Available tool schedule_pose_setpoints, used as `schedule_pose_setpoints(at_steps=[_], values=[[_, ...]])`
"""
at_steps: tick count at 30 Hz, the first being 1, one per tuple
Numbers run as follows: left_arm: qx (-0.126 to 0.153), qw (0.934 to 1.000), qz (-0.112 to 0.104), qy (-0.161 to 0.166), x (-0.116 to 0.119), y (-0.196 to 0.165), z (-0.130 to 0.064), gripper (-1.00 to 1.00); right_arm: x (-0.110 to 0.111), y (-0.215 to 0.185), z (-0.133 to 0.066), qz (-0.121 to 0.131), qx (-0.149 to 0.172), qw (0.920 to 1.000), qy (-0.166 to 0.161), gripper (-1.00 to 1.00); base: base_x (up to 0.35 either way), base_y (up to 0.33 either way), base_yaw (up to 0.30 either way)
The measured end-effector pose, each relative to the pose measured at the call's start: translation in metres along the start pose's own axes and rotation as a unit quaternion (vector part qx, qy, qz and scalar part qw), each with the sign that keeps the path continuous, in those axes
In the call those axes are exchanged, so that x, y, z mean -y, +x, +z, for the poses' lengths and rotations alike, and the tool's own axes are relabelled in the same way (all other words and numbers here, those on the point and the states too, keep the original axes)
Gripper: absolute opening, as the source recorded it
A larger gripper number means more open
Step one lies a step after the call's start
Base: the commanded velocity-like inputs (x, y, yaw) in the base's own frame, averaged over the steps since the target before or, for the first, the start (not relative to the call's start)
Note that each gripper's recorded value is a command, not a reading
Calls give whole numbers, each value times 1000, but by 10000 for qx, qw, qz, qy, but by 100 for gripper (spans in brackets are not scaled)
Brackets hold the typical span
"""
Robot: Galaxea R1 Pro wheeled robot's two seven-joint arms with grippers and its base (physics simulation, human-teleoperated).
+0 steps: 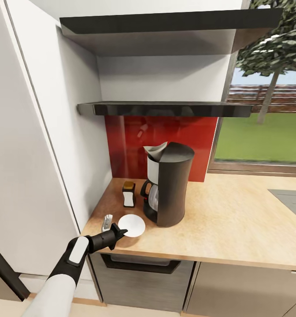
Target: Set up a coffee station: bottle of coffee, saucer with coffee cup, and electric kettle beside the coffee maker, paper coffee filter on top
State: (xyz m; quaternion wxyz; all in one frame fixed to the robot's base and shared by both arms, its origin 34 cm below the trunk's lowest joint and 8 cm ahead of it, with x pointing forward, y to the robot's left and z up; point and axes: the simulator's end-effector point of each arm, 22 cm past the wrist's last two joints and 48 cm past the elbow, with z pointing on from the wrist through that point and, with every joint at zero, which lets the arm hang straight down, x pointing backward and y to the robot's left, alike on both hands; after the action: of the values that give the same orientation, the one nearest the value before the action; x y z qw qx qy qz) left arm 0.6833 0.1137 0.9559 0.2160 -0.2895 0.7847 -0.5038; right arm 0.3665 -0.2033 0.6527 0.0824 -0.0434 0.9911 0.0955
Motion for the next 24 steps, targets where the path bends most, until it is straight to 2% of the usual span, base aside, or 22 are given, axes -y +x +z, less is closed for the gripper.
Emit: schedule_pose_setpoints(at_steps=[7, 8, 19, 24], values=[[-11, 10000, -2, 9, 1, 1, 1, -100, 0, 0, 0, 0, 0, 10000, 1, 100, 0, 0, 0], [-13, 10000, -1, 9, 1, 1, 1, 100, 0, 0, 0, 0, 0, 10000, 1, 100, 0, 0, 0], [16, 10000, -4, 2, 1, -2, -1, 100, 0, 1, 0, 1, -3, 10000, -6, 100, -1, 0, 0], [19, 10000, -9, -8, 0, -2, 0, 100, 0, 1, 0, 3, -9, 10000, -9, 100, -213, 84, 0]])
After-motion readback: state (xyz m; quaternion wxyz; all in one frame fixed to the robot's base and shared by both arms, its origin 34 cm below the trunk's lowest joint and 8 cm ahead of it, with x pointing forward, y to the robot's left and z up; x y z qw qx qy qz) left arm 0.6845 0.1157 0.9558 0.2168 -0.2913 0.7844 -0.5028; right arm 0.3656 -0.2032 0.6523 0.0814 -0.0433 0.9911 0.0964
